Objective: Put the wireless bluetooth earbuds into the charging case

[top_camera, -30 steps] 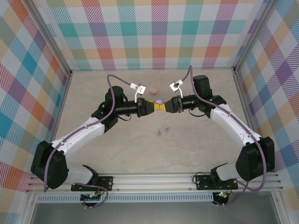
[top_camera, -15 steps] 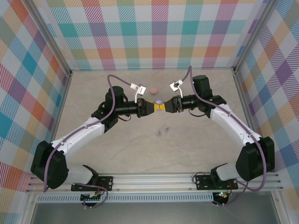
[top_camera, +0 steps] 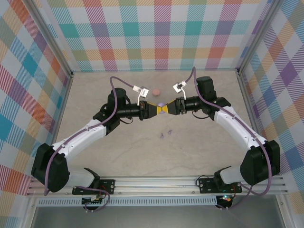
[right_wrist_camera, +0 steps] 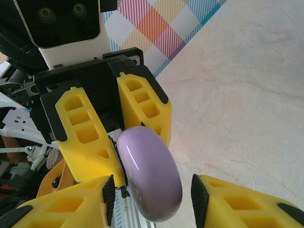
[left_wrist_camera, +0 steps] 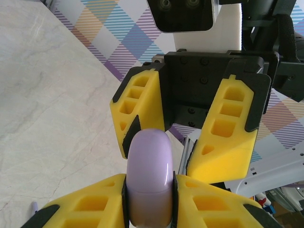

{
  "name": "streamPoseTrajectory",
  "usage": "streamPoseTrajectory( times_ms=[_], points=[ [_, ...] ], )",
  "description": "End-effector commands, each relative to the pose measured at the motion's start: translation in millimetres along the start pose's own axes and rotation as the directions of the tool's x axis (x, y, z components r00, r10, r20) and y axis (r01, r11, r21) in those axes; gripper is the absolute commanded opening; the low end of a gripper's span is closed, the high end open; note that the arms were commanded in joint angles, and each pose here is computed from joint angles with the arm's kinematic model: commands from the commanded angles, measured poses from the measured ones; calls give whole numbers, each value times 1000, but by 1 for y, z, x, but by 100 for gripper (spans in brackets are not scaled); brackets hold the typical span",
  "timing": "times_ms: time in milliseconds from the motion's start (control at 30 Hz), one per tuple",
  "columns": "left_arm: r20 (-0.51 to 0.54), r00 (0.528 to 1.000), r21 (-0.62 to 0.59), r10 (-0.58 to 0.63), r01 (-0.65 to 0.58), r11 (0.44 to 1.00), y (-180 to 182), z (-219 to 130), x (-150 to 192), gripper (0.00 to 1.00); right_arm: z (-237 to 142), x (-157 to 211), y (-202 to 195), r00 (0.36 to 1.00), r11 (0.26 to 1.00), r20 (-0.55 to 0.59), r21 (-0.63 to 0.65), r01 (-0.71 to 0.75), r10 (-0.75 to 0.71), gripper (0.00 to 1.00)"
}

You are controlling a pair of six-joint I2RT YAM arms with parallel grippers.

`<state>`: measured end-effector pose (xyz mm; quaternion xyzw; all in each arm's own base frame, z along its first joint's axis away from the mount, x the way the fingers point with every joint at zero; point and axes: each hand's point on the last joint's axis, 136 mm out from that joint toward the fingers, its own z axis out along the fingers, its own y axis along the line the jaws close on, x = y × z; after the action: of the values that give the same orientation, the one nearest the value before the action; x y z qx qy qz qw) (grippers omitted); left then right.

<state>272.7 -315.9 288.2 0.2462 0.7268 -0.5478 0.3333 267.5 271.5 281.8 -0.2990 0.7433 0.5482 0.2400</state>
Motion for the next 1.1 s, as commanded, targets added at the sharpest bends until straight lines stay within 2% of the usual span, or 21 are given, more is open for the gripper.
streamPoseTrajectory(
  times_ms=[0,133,300,400,533,733,1067],
  points=[
    [15,999,29,46,-46,999,-15,0,-10,27,-4,-8,15,998,997,15,-26,69,-68,48],
    [13,999,35,43,-44,998,-15,1,-10,27,-2,-6,15,998,997,11,-35,64,-63,43],
    [7,999,43,38,-39,998,-15,2,-9,27,-4,-8,18,997,996,18,-36,75,-75,29],
    [2,999,52,36,-36,998,-16,2,-7,29,-6,-10,19,996,996,25,-25,85,-84,25],
    [-11,999,99,33,-32,995,-24,3,-5,34,-7,-11,21,995,996,33,-13,93,-93,24],
    [-28,999,121,29,-26,992,-26,4,-1,35,-8,-12,23,995,995,35,-21,95,-94,23],
    [-4,1000,131,31,-30,991,-29,5,-7,30,-7,-9,23,996,996,25,-37,86,-85,24]
  ],
)
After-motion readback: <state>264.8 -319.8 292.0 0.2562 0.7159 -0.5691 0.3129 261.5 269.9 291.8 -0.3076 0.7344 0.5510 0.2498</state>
